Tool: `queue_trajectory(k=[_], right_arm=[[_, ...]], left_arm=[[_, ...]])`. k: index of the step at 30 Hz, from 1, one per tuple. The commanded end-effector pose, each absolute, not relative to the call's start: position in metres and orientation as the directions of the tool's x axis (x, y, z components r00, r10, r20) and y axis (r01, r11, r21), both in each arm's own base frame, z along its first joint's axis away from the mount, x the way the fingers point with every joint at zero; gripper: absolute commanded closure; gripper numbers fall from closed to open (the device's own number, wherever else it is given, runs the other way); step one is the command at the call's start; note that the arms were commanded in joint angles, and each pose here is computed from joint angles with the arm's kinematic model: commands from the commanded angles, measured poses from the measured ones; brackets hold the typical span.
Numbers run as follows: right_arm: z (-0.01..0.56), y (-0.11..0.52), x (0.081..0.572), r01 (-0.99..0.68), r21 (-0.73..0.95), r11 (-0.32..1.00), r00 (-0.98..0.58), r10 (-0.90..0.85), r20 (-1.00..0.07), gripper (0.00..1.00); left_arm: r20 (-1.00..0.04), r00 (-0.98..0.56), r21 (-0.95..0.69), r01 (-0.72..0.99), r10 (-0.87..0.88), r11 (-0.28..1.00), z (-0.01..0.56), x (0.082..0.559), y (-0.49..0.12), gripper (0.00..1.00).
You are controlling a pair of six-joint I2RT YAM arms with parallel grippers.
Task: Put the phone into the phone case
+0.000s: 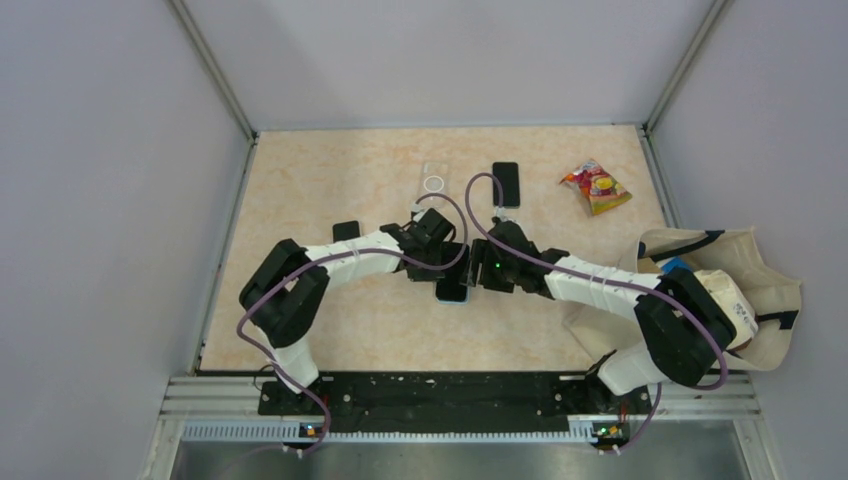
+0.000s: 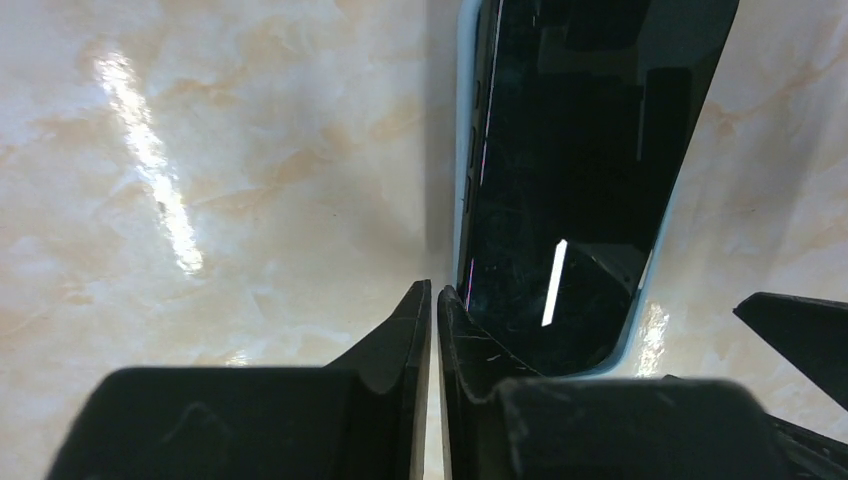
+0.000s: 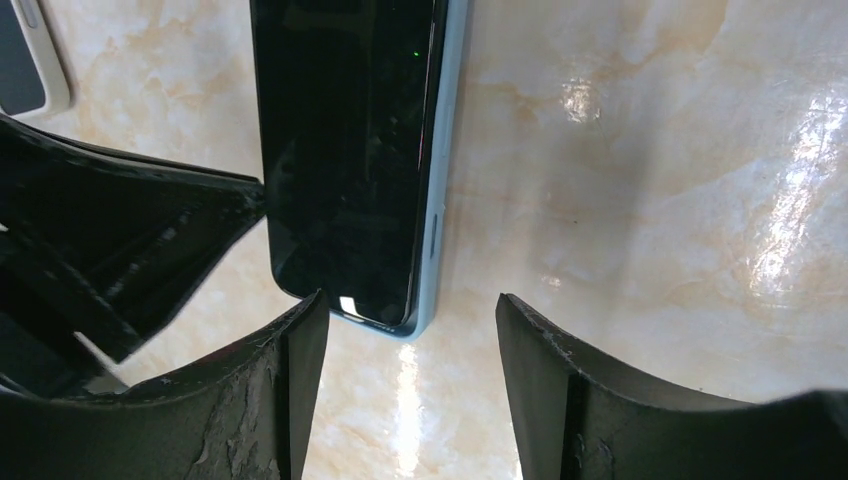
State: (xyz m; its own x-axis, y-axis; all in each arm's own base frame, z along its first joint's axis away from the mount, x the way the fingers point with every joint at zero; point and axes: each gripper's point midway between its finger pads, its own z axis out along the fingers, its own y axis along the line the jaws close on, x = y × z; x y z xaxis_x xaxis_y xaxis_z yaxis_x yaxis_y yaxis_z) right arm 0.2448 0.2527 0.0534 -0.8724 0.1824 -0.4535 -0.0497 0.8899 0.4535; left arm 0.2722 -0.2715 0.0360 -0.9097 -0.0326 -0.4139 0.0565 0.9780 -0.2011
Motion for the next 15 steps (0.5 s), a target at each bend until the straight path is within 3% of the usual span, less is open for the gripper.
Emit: queue_trajectory(k=[1, 15], right_arm=[[0.058, 0.260, 0.248, -0.053, 0.486, 0.872, -0.858, 0.209, -0.470, 0.37], [0.038, 0.250, 0.239, -0.021, 0.443, 0.896, -0.865, 0.206, -0.457, 0.40]], left_arm=[[-0.410, -0.912, -0.245, 0.084, -0.024, 0.966, 0.035, 0.270, -0.294, 0.89], [-0.400, -0.916, -0.212, 0.080, -0.012, 0.974, 0.024, 0.261, -0.313, 0.92]])
